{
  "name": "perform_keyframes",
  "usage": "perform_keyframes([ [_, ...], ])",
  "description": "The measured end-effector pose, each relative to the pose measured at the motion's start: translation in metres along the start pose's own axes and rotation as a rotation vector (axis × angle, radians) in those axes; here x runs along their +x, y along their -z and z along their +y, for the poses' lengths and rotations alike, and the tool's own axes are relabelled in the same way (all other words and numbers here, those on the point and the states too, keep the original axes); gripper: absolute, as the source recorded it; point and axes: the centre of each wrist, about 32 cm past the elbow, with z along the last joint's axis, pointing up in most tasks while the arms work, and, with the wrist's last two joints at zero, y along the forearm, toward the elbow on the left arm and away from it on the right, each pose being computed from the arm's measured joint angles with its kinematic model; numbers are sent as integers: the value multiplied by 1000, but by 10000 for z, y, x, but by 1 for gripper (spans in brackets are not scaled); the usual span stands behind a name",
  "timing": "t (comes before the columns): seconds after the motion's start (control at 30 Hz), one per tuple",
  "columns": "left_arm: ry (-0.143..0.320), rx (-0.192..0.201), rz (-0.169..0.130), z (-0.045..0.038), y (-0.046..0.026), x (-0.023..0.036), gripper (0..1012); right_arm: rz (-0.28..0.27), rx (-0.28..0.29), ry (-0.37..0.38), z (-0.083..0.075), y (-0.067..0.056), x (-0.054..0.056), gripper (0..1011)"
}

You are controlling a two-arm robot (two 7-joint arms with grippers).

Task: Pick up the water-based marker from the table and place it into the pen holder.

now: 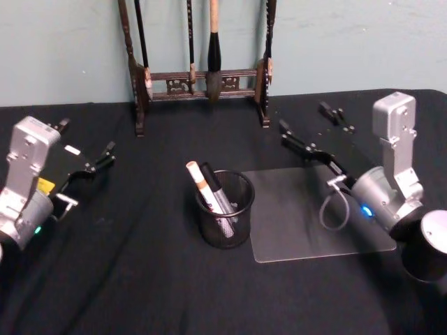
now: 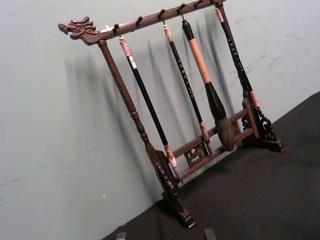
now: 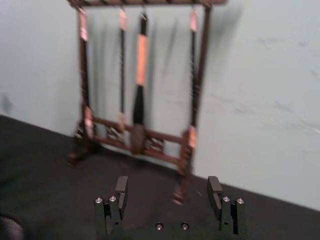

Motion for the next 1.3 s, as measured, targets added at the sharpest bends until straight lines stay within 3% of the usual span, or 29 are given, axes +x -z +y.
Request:
perform_keyframes([
  [0.13, 0, 0, 0, 0, 0, 0, 1001, -33, -47, 60, -85, 71, 70, 1003],
  [0.37, 0, 0, 0, 0, 0, 0, 1001, -46, -84, 100, -134, 164, 102, 1002],
  [1.3, 0, 0, 0, 0, 0, 0, 1001, -45, -75, 91, -121, 144, 96, 1003],
])
